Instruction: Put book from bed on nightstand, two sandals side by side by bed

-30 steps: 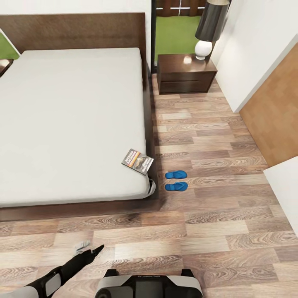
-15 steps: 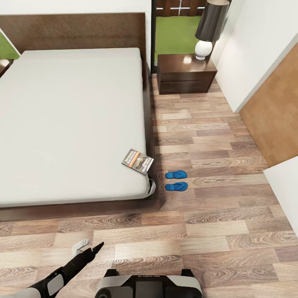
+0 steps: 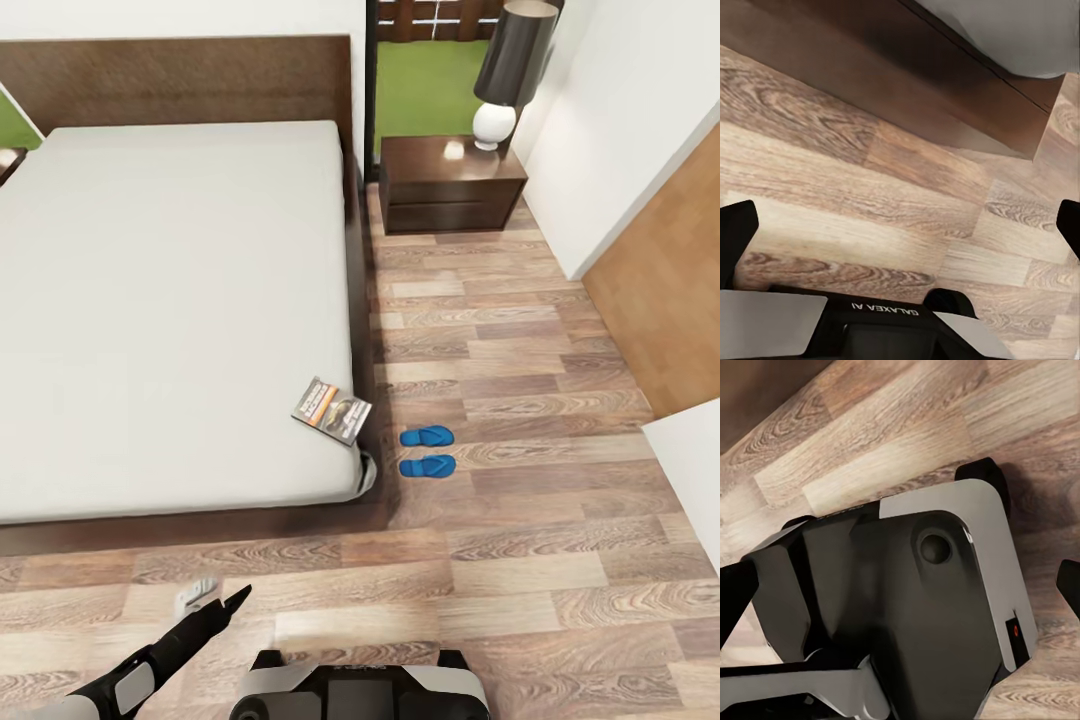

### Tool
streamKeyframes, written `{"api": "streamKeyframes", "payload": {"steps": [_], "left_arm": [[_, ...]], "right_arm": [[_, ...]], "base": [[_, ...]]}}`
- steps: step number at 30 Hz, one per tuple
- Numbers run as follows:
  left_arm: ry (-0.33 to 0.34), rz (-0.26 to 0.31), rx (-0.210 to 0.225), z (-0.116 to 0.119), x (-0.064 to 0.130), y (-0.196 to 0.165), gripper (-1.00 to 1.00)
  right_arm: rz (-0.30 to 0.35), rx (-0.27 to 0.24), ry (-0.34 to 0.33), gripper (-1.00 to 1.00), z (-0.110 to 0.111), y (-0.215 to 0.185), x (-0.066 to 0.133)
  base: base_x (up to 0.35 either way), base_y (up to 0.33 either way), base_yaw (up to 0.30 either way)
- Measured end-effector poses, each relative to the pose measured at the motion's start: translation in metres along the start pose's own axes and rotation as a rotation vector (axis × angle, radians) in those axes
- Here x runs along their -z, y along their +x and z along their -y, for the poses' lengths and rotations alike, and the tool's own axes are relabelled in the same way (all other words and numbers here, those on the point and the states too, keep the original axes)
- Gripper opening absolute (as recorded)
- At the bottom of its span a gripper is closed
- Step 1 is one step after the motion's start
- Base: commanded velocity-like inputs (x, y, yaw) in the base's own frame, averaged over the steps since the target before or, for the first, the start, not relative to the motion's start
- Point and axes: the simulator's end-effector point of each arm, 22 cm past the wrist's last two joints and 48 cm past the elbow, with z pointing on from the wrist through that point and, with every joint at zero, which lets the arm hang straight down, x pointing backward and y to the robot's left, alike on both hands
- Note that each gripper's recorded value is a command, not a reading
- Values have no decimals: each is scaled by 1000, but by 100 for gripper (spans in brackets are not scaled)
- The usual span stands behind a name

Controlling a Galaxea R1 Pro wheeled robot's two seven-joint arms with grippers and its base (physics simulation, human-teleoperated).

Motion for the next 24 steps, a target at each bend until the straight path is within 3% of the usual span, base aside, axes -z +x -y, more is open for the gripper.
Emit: {"api": "streamKeyframes", "payload": {"steps": [8,24], "left_arm": [[0,0,0,0,0,0,100],[12,-5,7,8,-4,5,100]], "right_arm": [[-1,0,-2,100,0,0,0],[-1,-1,-2,100,0,0,0]], "base": [[62,0,86],[1,0,285]]}}
